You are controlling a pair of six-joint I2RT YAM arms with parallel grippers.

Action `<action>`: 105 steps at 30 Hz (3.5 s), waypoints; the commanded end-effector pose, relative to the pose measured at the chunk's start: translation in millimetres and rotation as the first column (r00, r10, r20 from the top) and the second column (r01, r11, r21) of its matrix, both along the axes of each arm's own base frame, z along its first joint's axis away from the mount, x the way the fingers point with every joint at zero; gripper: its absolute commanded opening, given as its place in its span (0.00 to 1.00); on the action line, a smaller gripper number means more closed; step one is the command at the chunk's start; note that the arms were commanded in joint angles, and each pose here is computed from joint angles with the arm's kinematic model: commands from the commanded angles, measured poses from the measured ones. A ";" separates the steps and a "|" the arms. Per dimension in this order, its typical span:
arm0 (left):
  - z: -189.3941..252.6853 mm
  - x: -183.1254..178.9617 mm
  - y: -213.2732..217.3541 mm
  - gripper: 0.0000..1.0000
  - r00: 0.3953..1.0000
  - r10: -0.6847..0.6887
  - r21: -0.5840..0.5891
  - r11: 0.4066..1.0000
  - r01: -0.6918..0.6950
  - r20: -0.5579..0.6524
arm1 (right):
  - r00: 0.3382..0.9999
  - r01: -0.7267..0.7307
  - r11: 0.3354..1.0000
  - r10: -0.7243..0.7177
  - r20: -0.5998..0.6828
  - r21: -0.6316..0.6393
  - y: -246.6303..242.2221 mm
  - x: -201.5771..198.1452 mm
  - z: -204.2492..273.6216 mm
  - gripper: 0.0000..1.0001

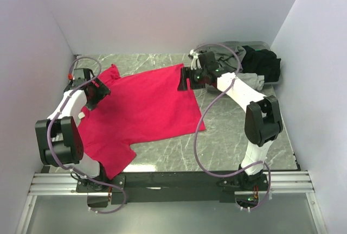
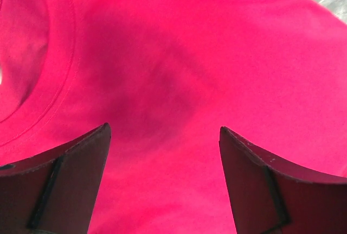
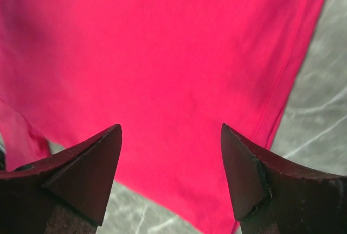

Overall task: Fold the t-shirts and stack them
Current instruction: Flatten the tshirt out

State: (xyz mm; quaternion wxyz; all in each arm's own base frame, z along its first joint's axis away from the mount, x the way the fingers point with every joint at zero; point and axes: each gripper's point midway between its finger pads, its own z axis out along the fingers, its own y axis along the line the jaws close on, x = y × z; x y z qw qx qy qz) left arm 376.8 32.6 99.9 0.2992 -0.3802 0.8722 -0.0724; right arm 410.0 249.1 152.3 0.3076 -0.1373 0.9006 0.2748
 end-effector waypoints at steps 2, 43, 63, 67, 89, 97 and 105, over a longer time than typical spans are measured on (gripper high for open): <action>-4.1 -3.4 2.5 0.86 1.000 0.021 -0.013 1.000 -0.020 0.007 | 0.997 -0.076 0.996 0.075 -0.019 -0.049 9.4 -16.3 -14.0 0.80; -82.9 103.4 -9.3 0.83 0.985 -0.135 -0.036 0.991 0.132 -0.110 | 0.872 0.183 0.959 -0.260 -0.415 -0.215 -41.7 2.3 -127.4 0.74; 2.4 118.8 -1.3 0.86 0.995 -0.089 0.102 0.991 0.085 0.039 | 0.942 0.137 0.980 -0.174 -0.287 -0.144 -31.8 13.7 -48.3 0.74; 46.1 85.8 6.2 0.86 0.993 -0.022 0.136 0.991 0.006 0.114 | 0.948 0.134 0.981 -0.167 -0.269 -0.137 -30.0 2.1 -30.6 0.73; -25.6 -167.1 15.5 0.61 0.775 0.621 0.049 0.783 -0.620 -0.117 | 0.950 0.132 0.988 -0.148 -0.274 -0.075 -30.5 -27.4 -8.5 0.73; -53.8 -194.0 10.5 0.58 0.681 0.702 0.060 0.704 -0.708 -0.209 | 0.945 0.134 0.988 -0.151 -0.290 -0.076 -35.2 -18.9 -15.1 0.73; -72.4 -223.8 6.2 0.56 0.607 0.745 0.096 0.650 -0.754 -0.276 | 0.935 0.145 0.986 -0.165 -0.313 -0.087 -44.9 -17.9 -24.3 0.73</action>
